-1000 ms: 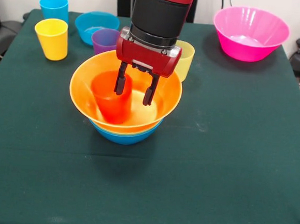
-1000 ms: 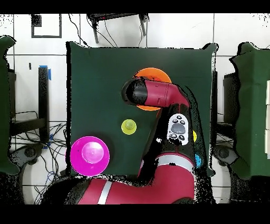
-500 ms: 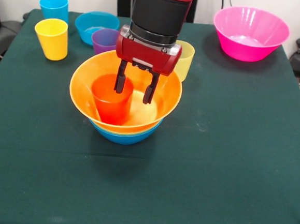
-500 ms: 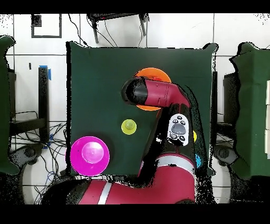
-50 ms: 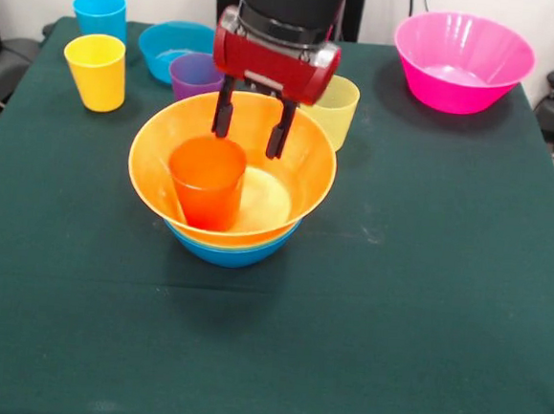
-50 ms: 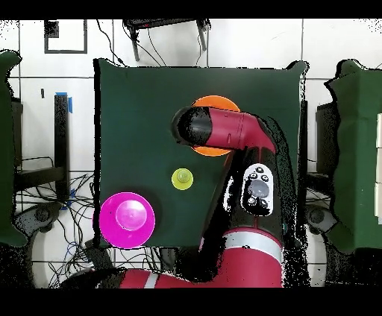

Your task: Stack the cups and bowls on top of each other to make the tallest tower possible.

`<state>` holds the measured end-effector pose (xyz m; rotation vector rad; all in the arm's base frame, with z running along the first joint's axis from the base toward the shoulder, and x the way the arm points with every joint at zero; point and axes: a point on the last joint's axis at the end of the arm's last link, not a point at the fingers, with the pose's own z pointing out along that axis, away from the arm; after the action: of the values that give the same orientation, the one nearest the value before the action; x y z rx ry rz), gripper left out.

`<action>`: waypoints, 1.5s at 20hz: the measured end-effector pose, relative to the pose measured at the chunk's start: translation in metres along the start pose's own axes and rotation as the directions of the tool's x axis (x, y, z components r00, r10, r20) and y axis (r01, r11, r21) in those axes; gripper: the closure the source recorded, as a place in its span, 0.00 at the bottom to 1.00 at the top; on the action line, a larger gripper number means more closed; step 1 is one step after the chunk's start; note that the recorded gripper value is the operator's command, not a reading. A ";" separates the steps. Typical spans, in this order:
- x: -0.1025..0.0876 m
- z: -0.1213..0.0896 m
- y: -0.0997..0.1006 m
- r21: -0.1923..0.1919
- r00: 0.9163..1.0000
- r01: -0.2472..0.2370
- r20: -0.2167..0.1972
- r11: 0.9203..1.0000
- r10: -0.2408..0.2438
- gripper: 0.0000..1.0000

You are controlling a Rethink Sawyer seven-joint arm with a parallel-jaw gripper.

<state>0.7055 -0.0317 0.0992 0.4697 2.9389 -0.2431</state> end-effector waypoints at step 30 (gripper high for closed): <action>-0.015 -0.045 0.087 0.052 0.990 0.138 0.035 0.989 -0.140 0.00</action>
<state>0.7422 0.0540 0.1341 0.2636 2.9361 -0.3387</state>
